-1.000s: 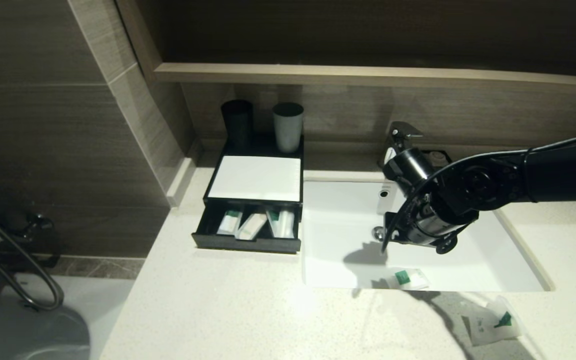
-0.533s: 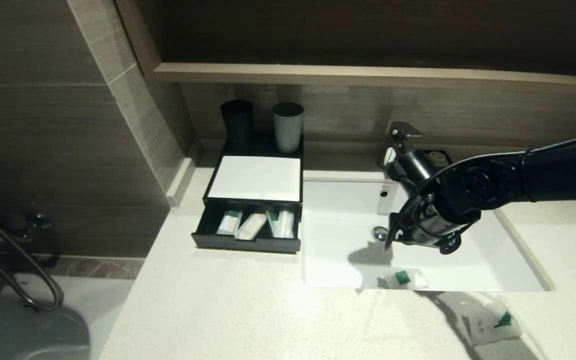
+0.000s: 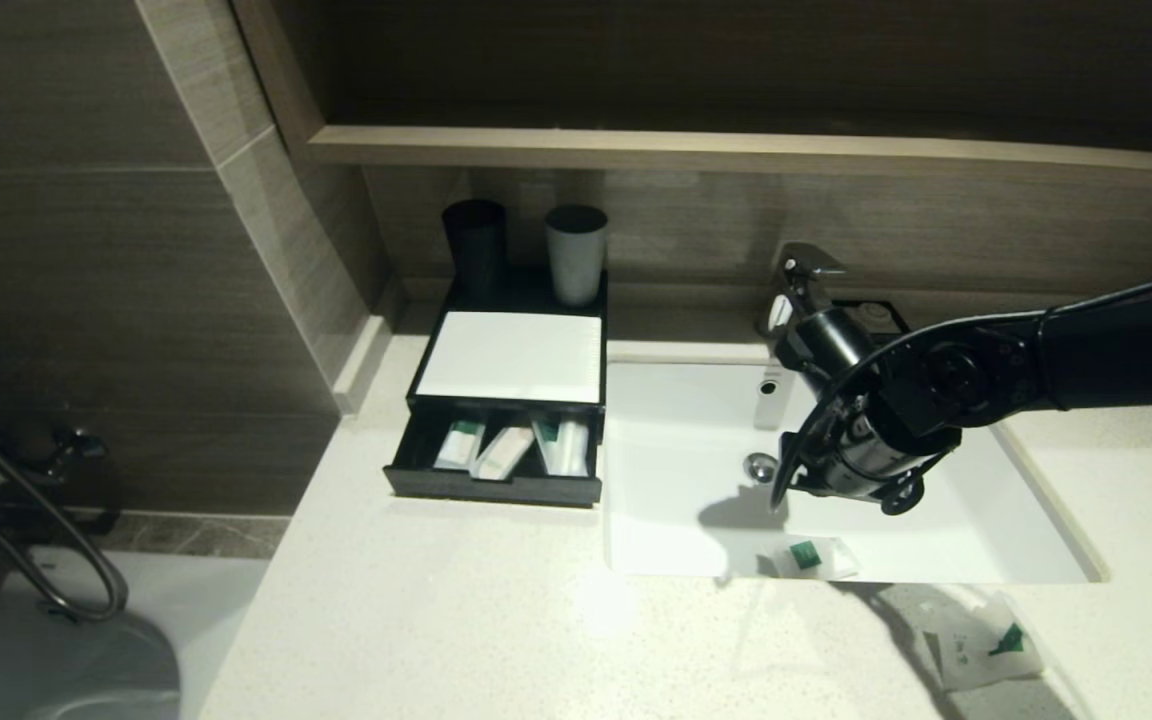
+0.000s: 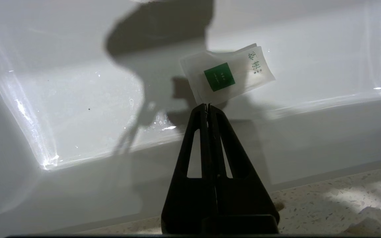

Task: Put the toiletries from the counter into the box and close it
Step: Pick up the bathroom toiletry

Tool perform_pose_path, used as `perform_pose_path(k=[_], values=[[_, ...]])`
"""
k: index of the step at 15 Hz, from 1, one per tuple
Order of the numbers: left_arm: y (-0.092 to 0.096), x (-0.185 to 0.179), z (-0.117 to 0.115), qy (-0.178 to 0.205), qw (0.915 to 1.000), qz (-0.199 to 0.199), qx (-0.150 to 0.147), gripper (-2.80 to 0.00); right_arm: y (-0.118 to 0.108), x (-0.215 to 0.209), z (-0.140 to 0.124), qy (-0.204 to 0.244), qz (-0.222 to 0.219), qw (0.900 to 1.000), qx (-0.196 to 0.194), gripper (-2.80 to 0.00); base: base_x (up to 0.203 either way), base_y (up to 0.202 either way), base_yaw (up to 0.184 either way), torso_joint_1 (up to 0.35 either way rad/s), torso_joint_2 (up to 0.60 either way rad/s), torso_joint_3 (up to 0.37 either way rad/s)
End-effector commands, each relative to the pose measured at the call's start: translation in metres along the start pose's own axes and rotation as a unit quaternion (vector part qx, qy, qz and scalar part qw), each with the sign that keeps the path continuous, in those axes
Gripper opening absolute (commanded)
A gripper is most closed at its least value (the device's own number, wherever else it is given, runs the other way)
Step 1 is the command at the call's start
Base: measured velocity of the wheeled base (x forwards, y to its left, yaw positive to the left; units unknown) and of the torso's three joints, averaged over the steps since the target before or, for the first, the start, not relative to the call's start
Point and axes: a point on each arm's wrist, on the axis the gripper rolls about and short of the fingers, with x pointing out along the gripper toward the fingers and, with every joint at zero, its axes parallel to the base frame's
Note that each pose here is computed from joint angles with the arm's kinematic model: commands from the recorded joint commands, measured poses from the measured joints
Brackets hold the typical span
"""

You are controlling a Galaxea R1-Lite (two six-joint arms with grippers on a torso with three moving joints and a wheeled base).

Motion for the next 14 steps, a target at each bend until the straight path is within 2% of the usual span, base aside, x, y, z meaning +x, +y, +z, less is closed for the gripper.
perform_pose_path(k=[1,14], values=[[0.0,0.0,0.0,0.0,1.0,0.0,0.0,-2.8,0.0,0.0,0.0,0.001,-0.003,1.0,0.001,-2.8,0.0,0.0,0.0,0.0,0.0,0.0],[0.0,0.0,0.0,0.0,1.0,0.0,0.0,-2.8,-0.011,0.001,0.008,-0.003,-0.011,1.0,0.01,-2.8,0.0,0.0,0.0,0.0,0.0,0.0]])
